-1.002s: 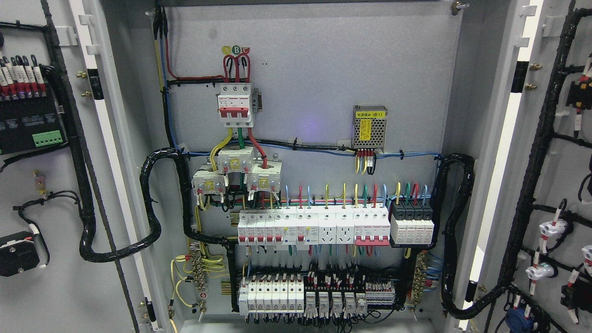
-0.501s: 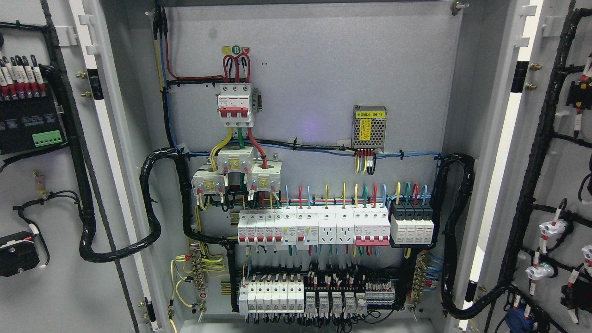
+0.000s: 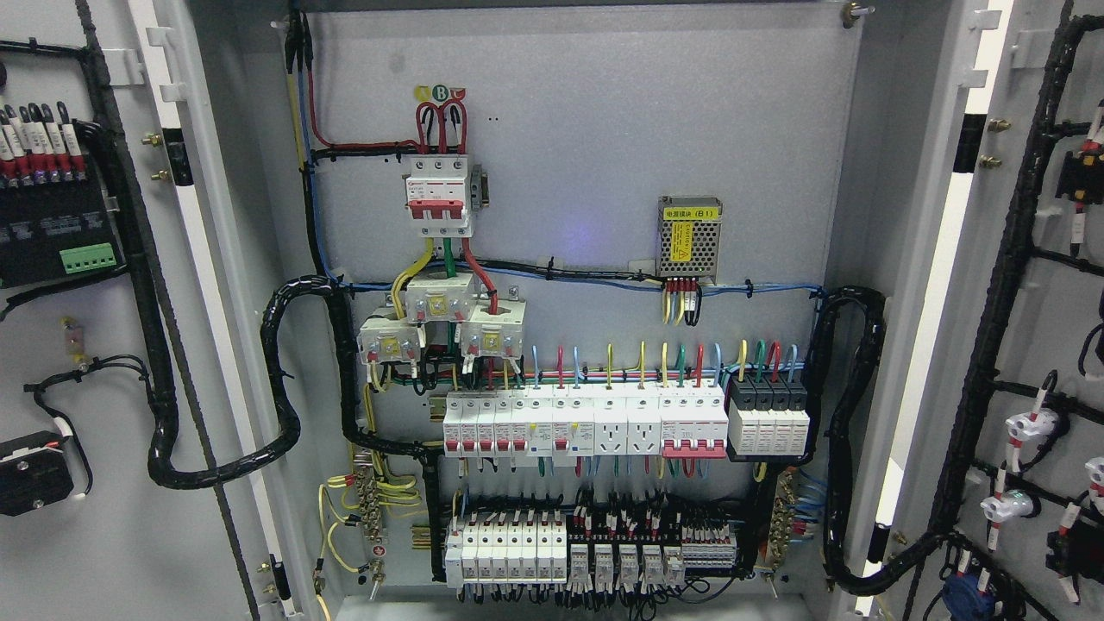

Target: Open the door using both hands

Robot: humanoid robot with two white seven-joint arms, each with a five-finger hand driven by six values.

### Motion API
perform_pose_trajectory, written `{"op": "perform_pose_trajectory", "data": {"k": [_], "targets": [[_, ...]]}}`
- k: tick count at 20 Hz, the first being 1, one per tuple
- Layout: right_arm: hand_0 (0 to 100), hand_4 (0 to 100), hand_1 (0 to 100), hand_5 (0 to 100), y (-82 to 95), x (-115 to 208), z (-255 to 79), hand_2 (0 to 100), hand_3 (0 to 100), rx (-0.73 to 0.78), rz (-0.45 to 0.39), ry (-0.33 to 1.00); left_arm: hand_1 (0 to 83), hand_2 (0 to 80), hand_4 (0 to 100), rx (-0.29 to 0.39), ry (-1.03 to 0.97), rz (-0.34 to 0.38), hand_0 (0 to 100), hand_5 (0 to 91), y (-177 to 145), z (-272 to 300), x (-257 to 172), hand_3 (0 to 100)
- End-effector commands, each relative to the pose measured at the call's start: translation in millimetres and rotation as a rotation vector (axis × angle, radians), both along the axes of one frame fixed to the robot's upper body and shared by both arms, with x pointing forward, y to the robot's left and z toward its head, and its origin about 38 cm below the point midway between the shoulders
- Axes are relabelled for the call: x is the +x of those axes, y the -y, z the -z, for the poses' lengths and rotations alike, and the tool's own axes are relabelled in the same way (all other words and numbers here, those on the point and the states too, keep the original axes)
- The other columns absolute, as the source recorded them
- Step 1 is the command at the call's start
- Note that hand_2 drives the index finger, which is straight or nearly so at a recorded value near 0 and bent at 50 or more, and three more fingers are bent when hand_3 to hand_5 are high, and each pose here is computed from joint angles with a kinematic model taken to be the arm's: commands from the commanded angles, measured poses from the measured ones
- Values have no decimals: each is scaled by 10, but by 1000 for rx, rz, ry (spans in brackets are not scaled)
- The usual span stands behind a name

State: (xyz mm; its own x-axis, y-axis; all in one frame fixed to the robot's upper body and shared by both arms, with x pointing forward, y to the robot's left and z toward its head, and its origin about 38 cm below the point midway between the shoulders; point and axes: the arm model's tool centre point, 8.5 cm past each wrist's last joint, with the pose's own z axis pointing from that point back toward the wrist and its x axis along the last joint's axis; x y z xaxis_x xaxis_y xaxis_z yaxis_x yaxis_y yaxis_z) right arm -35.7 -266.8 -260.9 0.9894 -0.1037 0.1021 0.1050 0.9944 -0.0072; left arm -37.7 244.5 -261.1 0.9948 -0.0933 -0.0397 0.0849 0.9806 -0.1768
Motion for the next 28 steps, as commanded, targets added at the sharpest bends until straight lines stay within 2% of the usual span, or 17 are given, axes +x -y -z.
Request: {"op": "perform_pose_trajectory", "data": {"k": [1, 4, 28], "targets": [[0, 0, 0, 0, -197, 10, 18, 0, 0, 26, -14, -11, 0, 0, 32, -24, -49, 1, 0, 0, 167, -14, -167, 0], [0, 0, 0, 0, -195, 1, 18, 0, 0, 24, -43, -14, 0, 0, 33, -29, -53, 40, 0, 0, 185, -15, -179, 0], [0, 0, 0, 0, -200, -107, 14, 0, 0, 24, -80, -42, 0, 0, 32, -40, -6, 34, 0, 0, 192, -1, -34, 0]]}}
